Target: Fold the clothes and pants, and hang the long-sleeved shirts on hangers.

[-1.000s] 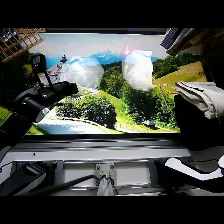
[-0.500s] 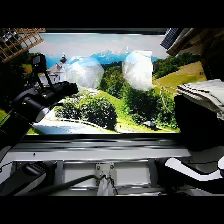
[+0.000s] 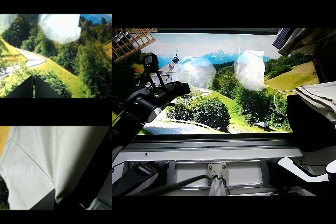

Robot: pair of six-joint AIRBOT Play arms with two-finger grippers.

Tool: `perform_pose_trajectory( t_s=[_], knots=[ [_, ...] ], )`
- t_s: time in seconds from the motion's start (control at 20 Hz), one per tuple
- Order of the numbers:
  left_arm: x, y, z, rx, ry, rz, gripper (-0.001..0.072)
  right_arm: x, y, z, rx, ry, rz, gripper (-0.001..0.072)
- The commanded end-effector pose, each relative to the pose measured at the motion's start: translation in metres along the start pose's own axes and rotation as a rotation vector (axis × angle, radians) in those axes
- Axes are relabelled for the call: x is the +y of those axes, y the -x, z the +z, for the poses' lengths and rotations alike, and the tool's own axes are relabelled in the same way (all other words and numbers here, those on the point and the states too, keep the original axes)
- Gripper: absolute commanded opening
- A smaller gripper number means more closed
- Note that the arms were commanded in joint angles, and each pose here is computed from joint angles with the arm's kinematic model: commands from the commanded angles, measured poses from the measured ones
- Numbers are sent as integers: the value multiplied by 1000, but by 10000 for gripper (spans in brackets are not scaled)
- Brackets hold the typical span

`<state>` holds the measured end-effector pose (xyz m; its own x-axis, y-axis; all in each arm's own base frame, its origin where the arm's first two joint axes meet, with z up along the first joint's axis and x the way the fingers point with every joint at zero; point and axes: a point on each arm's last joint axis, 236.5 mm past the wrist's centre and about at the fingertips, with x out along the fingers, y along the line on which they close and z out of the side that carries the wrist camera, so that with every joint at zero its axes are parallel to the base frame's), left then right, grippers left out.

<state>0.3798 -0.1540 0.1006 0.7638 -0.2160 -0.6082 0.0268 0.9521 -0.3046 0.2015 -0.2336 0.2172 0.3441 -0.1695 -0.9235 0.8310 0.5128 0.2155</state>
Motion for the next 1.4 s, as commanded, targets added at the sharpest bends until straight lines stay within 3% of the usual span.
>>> perform_pose_trajectory(
  t_s=[0.0, 0.1, 0.35, 0.75, 0.85, 0.95, 1.05, 1.1, 1.25, 1.35],
  knots=[
    [0, 0, 0, -1, 0, 1, 22, -11, -21, -23, 95, -50, 63, 14],
    [0, 0, 0, -1, 0, 1, 22, -16, -49, -48, 210, -52, 59, 15],
    [0, 0, 0, -1, 0, 1, 22, -82, -101, -113, 464, -88, -188, 16],
    [0, 0, 1, -1, 0, 0, 22, -132, -126, -118, 483, -59, -369, 25],
    [0, 0, 0, -1, 0, 1, 21, -133, -136, -109, 455, -52, -363, 161],
    [0, 0, 0, -1, 0, 1, 22, -130, -145, -103, 439, -49, -342, 176],
    [0, 0, 0, -1, 0, 0, 22, -122, -151, -100, 430, -53, -301, 422],
    [0, 0, 0, -1, 0, 1, 22, -117, -152, -97, 421, -41, -279, 458],
    [0, 0, 0, -1, 0, 1, 22, -86, -144, -62, 297, -38, -162, 458],
    [0, 0, 0, -1, 0, 1, 22, -28, -124, -9, 106, -40, 61, 457]
  ],
)
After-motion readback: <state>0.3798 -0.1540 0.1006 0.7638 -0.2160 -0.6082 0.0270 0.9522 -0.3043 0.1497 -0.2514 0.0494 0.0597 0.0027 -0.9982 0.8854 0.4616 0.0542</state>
